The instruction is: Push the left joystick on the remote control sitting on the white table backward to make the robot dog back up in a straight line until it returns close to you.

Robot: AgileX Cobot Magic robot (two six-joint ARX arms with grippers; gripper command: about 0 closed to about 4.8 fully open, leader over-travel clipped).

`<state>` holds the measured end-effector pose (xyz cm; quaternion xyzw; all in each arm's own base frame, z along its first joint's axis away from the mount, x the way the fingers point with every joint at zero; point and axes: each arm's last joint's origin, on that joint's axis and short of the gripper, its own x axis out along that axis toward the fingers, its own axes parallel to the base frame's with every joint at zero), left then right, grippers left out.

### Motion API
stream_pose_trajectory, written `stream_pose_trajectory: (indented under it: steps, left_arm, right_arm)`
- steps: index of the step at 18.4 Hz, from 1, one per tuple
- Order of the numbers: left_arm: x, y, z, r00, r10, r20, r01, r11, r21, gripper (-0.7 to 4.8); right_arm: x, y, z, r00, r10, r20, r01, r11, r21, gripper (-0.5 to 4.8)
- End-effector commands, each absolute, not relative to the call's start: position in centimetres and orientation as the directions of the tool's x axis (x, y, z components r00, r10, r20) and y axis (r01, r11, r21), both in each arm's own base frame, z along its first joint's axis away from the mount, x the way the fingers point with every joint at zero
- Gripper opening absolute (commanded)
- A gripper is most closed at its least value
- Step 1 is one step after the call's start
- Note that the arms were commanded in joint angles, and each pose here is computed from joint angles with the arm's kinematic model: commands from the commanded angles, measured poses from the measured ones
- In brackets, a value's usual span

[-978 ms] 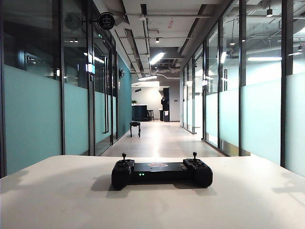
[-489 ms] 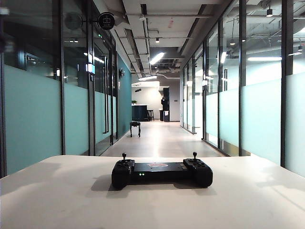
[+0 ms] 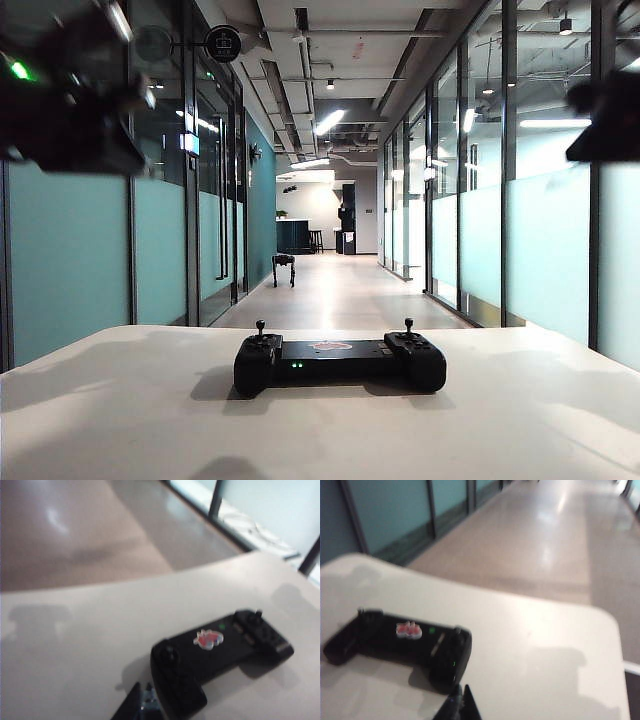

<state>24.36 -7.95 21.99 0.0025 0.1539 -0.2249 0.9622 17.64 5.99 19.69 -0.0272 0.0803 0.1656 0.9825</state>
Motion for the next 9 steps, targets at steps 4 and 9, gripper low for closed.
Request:
stream_pose_trajectory:
  steps: [4, 9]
  left_arm:
    - [26.6, -8.9, 20.4, 0.796, -0.509, -0.327, 0.507, 0.856, -0.097, -0.05]
    - [28.7, -9.7, 19.3, 0.76, -0.536, -0.368, 0.532, 0.838, -0.122, -0.05]
  right_arm:
    - [19.8, 7.6, 17.4, 0.914, 0.353, -0.199, -0.365, 0.931, -0.025, -0.01]
    - [22.2, 8.8, 15.0, 0.895, 0.356, -0.268, -0.37, 0.929, -0.001, -0.01]
